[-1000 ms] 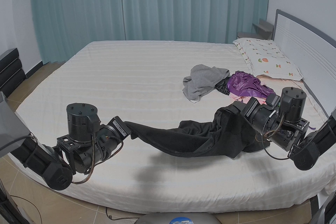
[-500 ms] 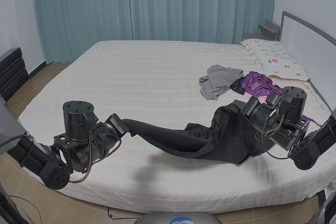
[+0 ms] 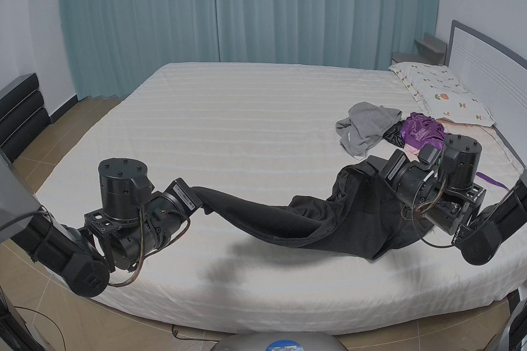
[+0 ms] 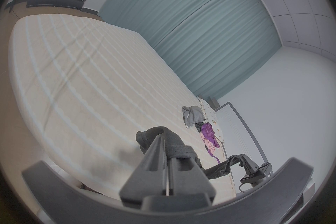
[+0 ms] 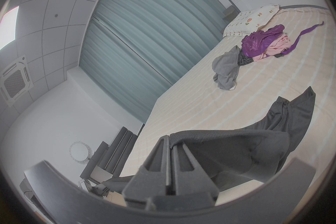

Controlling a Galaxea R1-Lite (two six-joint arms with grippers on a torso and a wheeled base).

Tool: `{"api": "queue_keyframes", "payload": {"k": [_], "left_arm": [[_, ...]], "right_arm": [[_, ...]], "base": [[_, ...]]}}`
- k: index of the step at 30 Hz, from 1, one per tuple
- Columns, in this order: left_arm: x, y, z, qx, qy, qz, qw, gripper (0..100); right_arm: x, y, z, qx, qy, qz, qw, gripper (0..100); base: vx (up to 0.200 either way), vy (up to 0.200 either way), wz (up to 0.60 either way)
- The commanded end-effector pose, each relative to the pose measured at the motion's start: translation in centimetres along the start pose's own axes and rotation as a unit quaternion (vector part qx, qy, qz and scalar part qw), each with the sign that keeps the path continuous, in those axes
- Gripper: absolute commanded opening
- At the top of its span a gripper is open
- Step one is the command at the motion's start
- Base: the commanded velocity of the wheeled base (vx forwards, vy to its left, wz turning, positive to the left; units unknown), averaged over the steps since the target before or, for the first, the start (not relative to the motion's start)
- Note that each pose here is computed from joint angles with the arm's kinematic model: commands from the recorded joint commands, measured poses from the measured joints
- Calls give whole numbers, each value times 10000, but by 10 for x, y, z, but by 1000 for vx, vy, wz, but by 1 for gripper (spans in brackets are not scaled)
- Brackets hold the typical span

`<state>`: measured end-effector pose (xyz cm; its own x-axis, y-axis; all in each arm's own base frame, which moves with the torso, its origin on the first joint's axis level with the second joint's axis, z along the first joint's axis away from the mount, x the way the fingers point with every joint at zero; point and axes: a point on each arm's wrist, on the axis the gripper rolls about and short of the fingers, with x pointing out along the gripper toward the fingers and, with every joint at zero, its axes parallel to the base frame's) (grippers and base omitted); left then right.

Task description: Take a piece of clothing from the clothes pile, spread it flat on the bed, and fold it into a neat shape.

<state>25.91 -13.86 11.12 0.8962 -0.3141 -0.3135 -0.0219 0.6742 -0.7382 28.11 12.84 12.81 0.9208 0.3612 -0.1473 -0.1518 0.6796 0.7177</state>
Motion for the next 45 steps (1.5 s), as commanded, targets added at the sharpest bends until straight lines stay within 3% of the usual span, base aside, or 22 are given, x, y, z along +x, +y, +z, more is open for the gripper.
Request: {"api": "queue_keyframes", "payload": {"k": [1, 14, 26, 31, 41, 45], "left_arm": [[0, 1, -1, 1, 9, 16, 10000, 0], [-1, 1, 0, 7, 5, 10, 10000, 0], [-4, 2, -6, 71, 69, 80, 9999, 0], [-13, 0, -8, 94, 111, 26, 9999, 0], [-58, -16, -1, 99, 2, -498, 9987, 0], [-87, -28, 13, 407, -196, -654, 9968, 0]], "right_arm": [[1, -1, -1, -1, 12, -14, 10000, 0], [-1, 0, 0, -1, -4, 2, 10000, 0], [-30, -14, 1, 16, -135, -91, 9999, 0], [-46, -12, 4, 60, -193, -50, 9998, 0], [-102, 7, 23, 72, -642, 431, 9970, 0], [-139, 28, 46, 69, -1135, 886, 9896, 0]], "base": [[0, 200, 0], [0, 200, 0], [0, 0, 0], [-200, 0, 0], [-200, 0, 0], [-150, 0, 0]]}}
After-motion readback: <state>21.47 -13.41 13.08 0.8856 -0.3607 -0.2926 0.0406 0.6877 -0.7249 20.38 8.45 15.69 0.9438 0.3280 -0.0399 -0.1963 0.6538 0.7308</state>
